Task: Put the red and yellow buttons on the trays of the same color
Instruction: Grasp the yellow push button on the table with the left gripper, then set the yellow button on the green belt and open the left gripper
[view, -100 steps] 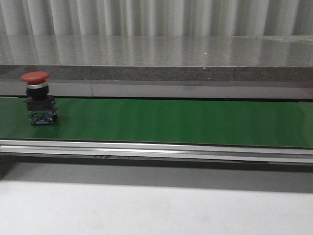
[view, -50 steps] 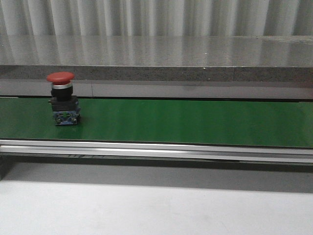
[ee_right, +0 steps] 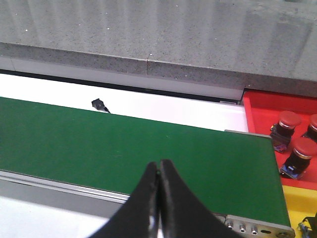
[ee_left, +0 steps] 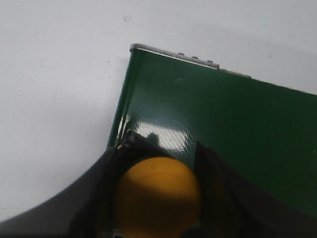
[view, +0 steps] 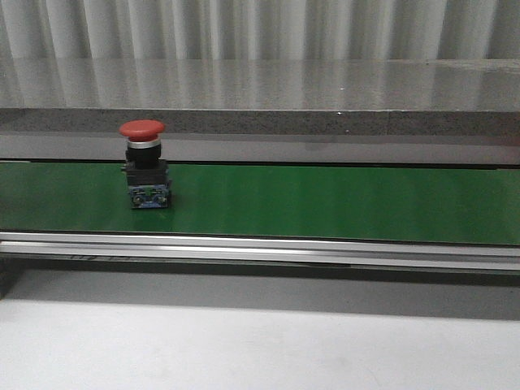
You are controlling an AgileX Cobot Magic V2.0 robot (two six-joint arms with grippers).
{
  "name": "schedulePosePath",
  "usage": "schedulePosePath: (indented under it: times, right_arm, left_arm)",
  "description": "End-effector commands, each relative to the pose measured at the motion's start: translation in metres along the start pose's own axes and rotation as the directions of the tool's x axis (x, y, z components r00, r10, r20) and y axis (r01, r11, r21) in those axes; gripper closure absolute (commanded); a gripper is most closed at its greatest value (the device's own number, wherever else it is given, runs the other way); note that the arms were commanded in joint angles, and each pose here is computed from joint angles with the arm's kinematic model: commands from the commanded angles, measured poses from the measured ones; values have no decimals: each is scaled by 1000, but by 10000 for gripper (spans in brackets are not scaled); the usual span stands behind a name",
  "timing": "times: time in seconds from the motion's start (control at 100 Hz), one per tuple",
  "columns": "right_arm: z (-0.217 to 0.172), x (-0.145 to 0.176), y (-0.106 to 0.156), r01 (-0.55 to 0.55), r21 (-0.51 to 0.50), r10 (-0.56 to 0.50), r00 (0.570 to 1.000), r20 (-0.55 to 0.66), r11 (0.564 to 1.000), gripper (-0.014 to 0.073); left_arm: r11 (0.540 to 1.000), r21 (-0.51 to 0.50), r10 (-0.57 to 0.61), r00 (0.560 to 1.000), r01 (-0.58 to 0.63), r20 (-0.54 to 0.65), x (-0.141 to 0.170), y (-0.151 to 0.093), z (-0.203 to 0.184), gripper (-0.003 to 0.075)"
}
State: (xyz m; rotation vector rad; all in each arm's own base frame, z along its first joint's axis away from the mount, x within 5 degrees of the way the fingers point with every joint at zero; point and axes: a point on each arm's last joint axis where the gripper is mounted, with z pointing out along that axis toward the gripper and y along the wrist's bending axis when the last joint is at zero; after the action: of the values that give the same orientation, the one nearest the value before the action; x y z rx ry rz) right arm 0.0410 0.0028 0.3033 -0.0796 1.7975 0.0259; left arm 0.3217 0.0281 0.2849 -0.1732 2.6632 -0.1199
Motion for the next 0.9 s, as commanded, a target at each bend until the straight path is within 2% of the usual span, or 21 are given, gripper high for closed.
schedulePosePath:
  times: [0.0, 0.14, 0.21, 0.33, 0.45, 0.52, 0.64, 0.72, 0.82, 0.89]
  right_arm:
    - [-3, -14, -1, 16, 9, -17, 996, 86, 1000, 654]
    - [-3, -14, -1, 16, 9, -17, 996, 86, 1000, 654]
    - [-3, -14, -1, 16, 9, -17, 996, 86, 1000, 654]
    - [-3, -14, -1, 16, 9, -17, 996, 86, 1000, 654]
    - [-3, -14, -1, 16, 9, -17, 996, 86, 1000, 654]
    - [-3, -14, -1, 16, 9, -17, 996, 86, 1000, 654]
    - [-3, -14, -1, 16, 9, -17, 996, 86, 1000, 654]
    - [-3, -14, -1, 16, 9, -17, 996, 86, 1000, 654]
    - [-3, -14, -1, 16, 9, -17, 996, 86, 1000, 654]
    - [-3, -14, -1, 16, 9, -17, 996, 86, 1000, 654]
  left_arm:
    - [1000, 21, 3, 995, -5, 96, -3, -7, -11, 619]
    - [999, 35, -18, 995, 14, 100, 1, -8, -4, 612]
    - [999, 33, -4, 995, 1, 95, 1, -7, -3, 580]
    - [999, 34, 4, 998, -7, 65, 3, -7, 3, 429]
    - [999, 46, -6, 997, 3, 73, 2, -8, 3, 224]
    - [998, 54, 10, 996, -15, 90, 1, -9, 0, 176]
    - [996, 72, 50, 987, -61, 151, -1, -13, -11, 182]
    - [991, 62, 105, 968, -122, 228, -1, -20, -25, 228]
    - [983, 41, 155, 926, -180, 345, 7, -28, -46, 360]
    - [976, 27, 186, 891, -217, 413, 19, -34, -58, 504]
